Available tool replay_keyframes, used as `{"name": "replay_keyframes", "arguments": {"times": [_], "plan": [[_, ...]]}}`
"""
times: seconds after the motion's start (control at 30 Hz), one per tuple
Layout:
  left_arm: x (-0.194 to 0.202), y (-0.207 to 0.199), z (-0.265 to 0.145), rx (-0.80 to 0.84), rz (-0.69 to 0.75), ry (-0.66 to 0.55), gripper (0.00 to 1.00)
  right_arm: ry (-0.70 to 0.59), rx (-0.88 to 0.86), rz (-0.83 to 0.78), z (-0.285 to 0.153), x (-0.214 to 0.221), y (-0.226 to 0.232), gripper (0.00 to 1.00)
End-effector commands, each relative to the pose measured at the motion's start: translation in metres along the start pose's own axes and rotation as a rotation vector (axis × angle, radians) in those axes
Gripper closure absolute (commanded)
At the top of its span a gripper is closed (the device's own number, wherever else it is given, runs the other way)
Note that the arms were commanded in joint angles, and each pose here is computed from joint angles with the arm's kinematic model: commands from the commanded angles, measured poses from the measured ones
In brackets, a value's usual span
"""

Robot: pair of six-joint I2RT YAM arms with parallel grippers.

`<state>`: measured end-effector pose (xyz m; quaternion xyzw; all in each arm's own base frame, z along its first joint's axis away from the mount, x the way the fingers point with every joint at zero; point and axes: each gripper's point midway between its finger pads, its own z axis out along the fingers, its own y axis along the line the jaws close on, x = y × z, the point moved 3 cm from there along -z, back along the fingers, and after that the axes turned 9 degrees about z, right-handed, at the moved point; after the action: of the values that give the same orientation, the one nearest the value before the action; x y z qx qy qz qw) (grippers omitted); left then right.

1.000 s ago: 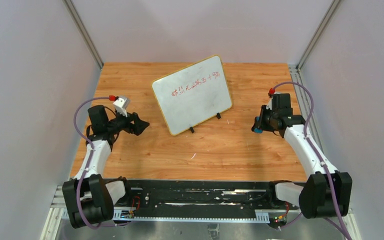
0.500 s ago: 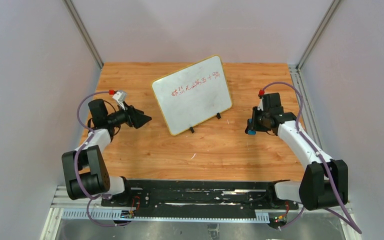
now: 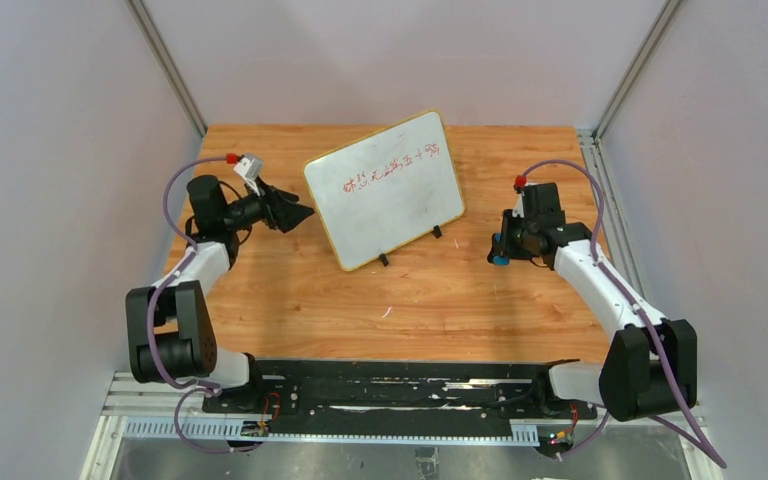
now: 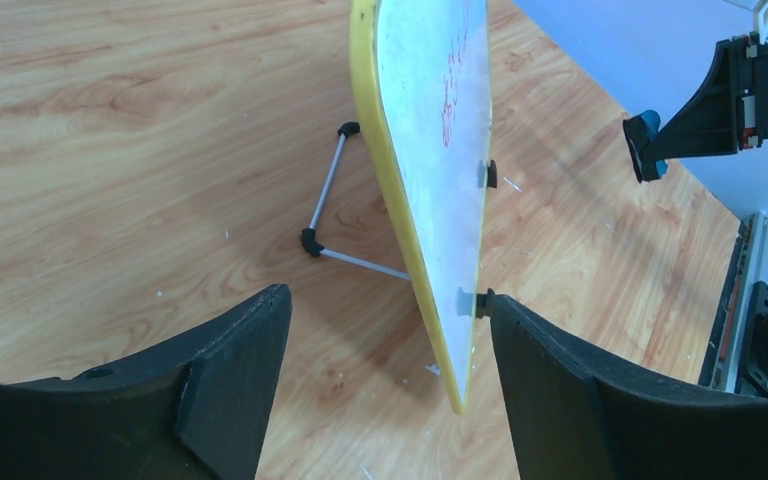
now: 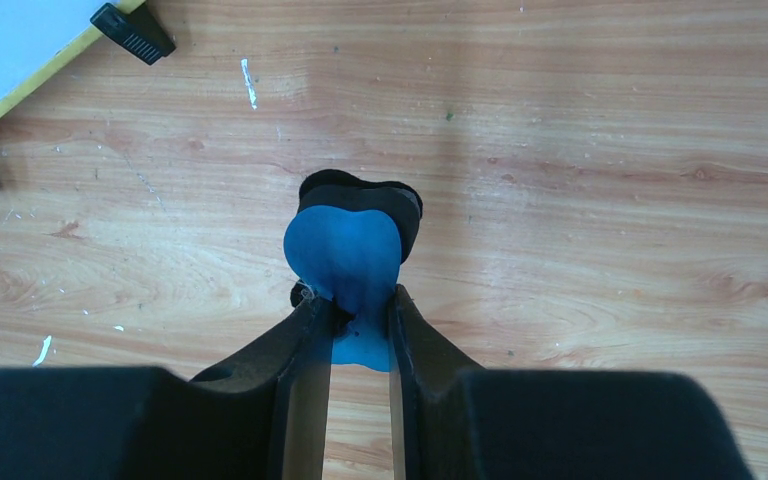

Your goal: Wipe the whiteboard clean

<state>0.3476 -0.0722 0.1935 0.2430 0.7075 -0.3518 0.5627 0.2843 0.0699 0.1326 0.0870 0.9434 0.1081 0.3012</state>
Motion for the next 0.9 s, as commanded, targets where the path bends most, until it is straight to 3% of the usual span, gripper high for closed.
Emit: {"name": "replay_keyframes", "arguments": {"times": [0.0,0.87], "plan": [[-0.012,0.003,0.013,0.004,0.021,-0.018,0.23,-0.050,0.000,-0.036,-0.014,-0.009,0.006,0.99],[-0.005,-0.003,0.048,0.070,-0.052,-0.040,0.38,-0.062,0.037,-0.038,-0.017,-0.009,0.000,0.99]]}}
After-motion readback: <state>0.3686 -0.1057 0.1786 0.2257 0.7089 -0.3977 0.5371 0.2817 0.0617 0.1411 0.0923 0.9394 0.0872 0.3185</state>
